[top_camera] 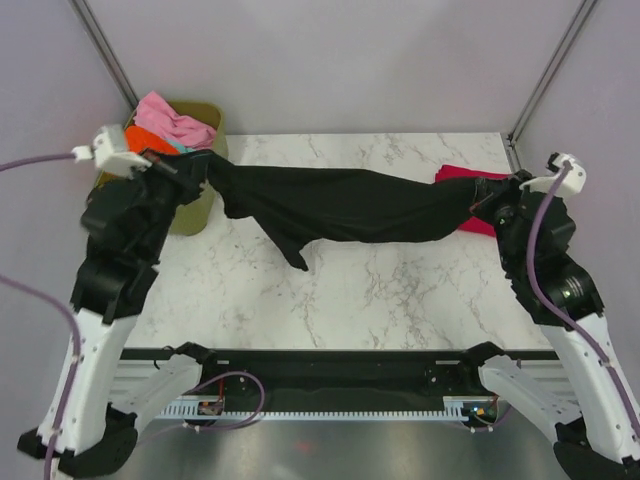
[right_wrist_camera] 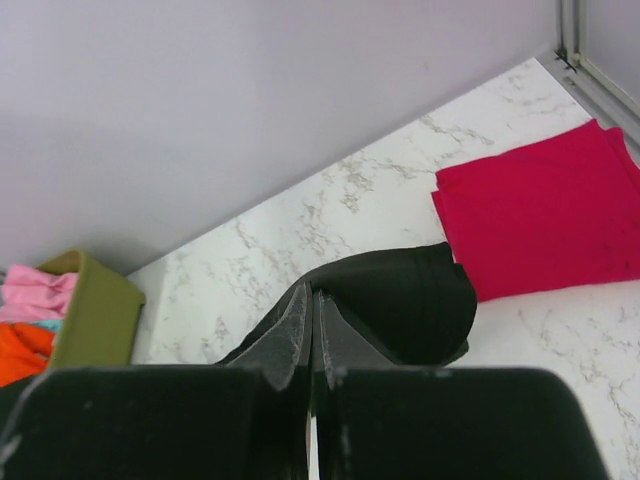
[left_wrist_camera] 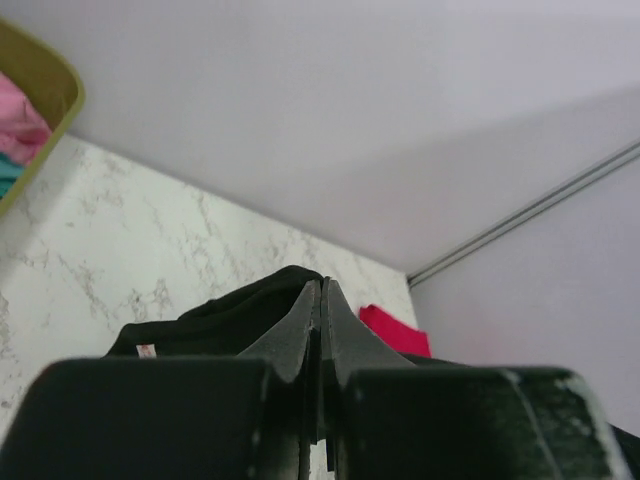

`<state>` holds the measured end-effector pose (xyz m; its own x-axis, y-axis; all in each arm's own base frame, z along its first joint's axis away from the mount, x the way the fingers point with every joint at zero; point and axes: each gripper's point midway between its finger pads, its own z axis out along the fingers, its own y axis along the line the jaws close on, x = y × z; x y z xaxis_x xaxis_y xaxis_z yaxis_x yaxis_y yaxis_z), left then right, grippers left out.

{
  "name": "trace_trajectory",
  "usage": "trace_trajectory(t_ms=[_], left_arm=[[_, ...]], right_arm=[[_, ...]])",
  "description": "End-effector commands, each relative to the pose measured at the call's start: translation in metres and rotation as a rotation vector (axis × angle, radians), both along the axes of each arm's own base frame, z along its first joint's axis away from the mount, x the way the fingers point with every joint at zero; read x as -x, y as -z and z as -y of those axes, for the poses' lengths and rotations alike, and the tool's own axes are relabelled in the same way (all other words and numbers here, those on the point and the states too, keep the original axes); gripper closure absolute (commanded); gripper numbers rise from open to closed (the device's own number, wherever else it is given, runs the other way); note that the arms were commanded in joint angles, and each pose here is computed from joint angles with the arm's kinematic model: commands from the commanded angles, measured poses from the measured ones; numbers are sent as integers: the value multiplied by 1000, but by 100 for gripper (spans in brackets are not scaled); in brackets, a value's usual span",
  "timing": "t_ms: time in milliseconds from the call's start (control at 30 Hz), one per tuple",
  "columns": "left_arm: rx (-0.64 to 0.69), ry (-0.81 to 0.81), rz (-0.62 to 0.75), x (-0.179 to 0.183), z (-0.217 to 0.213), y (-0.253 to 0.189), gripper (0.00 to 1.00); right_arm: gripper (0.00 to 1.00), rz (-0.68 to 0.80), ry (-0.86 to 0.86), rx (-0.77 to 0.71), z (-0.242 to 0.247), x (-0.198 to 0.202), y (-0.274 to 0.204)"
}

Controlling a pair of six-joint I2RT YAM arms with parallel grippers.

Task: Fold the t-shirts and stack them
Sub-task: Flatten the tshirt out

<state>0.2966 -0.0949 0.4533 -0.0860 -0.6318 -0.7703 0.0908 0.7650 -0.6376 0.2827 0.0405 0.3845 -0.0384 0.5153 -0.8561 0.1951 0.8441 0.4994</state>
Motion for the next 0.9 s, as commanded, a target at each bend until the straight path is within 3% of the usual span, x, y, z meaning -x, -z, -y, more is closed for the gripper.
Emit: trace_trajectory(t_ms=[0,167,300,400,633,767,833,867], left_arm=[[-3,-68,119,50,-33,-34,98],[30,-57,199,97,-48,-57,98],[30,-60,195,103,-50,-60,98],[15,-67,125,81,-43,-40,98],[-24,-108,-104,0,-20,65,98],[-46,-148,-240,-67,-6,128,98],[-18,-184,-272,-96,-13,133,98],[-18,-200,-304,-112,-16,144,98]], right_arm=[[100,83,-81,4,1,31,-37],[100,142,-199,-12,-8,62,-56],[100,171,-229,-17,-9,75,-68],[100,119,-229,1,-13,64,-55],[100,-45,-161,46,-26,-1,19],[100,-134,-97,47,-38,-55,60],[100,-116,-49,21,-42,-82,55],[100,-175,-27,39,-47,-105,77]])
